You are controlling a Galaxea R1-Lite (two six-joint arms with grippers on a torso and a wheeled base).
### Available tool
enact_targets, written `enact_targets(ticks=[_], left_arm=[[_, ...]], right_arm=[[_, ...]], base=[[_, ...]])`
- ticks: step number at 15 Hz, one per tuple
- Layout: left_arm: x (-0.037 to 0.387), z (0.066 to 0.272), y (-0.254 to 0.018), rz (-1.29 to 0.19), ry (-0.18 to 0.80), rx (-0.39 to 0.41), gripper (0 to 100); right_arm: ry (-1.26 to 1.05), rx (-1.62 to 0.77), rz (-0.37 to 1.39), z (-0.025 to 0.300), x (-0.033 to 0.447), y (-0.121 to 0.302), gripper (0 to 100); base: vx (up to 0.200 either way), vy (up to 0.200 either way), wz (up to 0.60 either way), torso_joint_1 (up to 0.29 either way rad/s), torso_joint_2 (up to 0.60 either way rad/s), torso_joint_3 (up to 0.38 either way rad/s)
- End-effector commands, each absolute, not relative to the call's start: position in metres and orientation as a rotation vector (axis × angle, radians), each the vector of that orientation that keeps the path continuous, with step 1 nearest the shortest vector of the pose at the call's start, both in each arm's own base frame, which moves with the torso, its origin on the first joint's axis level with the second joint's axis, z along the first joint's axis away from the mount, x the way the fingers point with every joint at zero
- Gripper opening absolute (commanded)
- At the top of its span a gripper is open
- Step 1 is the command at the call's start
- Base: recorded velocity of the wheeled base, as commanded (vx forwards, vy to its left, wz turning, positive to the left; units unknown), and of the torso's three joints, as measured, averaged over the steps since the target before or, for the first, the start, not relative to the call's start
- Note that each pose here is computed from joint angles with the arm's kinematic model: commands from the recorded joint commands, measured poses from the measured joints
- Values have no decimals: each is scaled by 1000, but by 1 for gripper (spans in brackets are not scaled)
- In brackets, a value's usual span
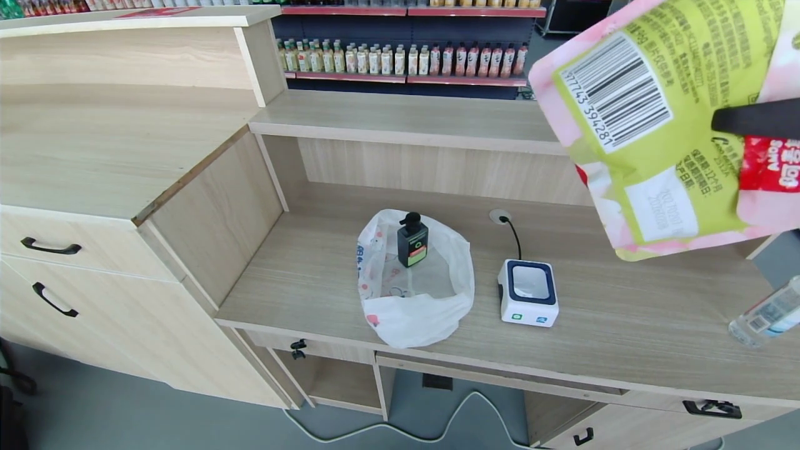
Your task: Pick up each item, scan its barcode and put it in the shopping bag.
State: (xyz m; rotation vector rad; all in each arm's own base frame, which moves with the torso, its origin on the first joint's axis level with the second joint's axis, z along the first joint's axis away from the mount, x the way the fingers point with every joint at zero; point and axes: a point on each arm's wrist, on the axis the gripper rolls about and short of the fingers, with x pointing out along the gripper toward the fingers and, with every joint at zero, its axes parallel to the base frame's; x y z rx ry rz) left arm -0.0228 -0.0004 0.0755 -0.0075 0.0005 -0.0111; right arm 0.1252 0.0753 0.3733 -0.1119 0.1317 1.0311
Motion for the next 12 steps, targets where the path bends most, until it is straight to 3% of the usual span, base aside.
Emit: enact_targets(ticks=[1,12], left_arm=[[-23,75,0,-11,0,-8,100],[-23,75,0,-11,0,-8,100]], right_arm=[[114,-120,1103,377,119,85,0],[329,-216,1205,393,70,87,0]], base=[[0,0,0,0,0,0],[0,0,0,0,0,0]])
